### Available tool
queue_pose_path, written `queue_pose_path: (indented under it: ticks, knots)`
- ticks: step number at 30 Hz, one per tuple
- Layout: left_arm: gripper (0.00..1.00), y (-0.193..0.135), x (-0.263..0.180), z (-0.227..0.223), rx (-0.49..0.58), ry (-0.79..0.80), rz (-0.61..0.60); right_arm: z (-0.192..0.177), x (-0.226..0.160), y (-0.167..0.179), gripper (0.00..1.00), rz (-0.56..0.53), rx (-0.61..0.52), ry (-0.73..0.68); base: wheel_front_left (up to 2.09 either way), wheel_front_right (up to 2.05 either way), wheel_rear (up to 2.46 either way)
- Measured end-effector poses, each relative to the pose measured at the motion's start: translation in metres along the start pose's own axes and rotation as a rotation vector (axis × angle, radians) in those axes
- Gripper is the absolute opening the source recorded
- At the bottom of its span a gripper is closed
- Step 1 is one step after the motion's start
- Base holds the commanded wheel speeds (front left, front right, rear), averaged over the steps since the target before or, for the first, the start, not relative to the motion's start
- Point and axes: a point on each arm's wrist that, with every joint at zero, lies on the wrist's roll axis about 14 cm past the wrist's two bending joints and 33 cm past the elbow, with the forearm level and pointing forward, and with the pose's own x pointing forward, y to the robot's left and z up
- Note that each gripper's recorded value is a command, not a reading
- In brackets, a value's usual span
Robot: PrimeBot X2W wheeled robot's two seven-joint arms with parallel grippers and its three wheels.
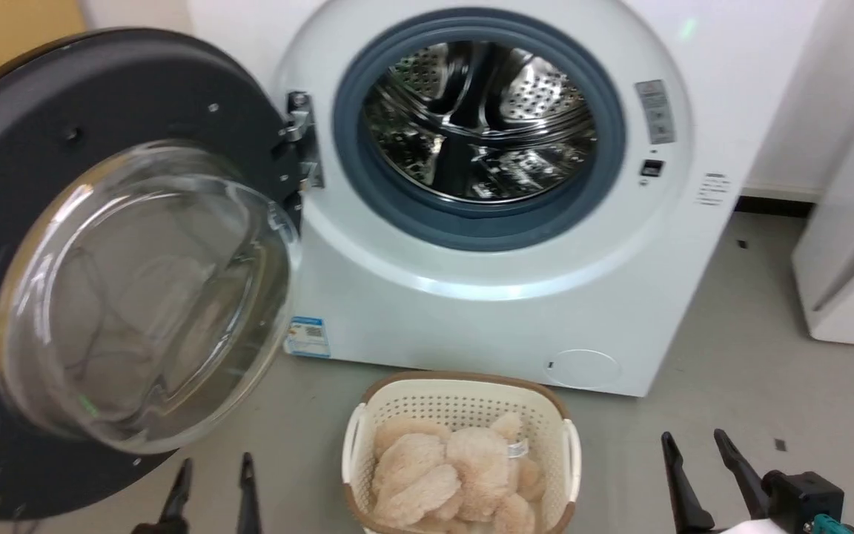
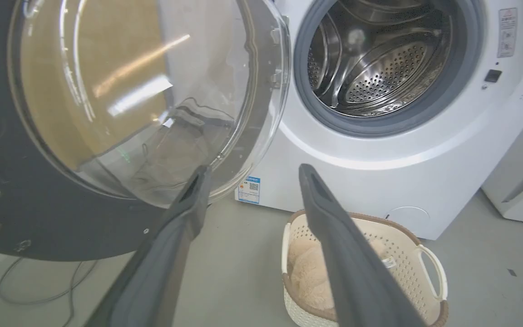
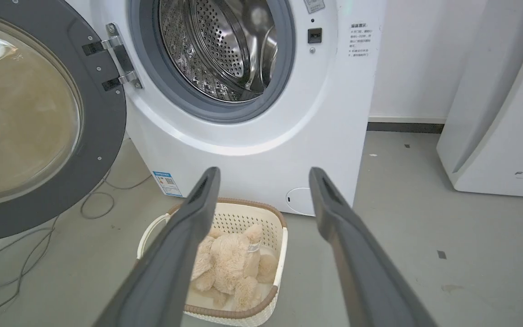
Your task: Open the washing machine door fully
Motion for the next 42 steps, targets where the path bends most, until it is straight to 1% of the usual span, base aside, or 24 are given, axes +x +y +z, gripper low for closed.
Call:
queue_pose_path:
  ticks: [4, 11, 17, 23, 24, 42]
  knots:
    - [1.00, -0.025, 0.008, -0.004, 0.027, 0.014, -0.100, 0.010, -0.009, -0.009, 1.00, -0.030, -0.027, -0.018, 0.00, 0.00, 0.00]
    - [1.00, -0.070, 0.018, -0.013, 0.043, 0.042, -0.248, 0.017, -0.033, -0.037, 1.00, -0.128, -0.046, -0.030, 0.00, 0.00, 0.00]
    - [1.00, -0.085, 0.021, -0.023, 0.042, 0.070, -0.289, 0.017, -0.049, -0.051, 1.00, -0.185, -0.040, -0.027, 0.00, 0.00, 0.00]
    - [1.00, -0.087, 0.023, -0.027, 0.031, 0.082, -0.290, 0.018, -0.050, -0.052, 1.00, -0.189, -0.039, -0.030, 0.00, 0.00, 0.00]
    - [0.00, -0.087, 0.024, -0.025, 0.026, 0.075, -0.287, 0.018, -0.050, -0.052, 0.00, -0.188, -0.038, -0.029, 0.00, 0.00, 0.00]
    - [0.00, -0.085, 0.026, -0.024, 0.031, 0.085, -0.282, 0.017, -0.046, -0.050, 0.00, -0.179, -0.044, -0.015, 0.00, 0.00, 0.00]
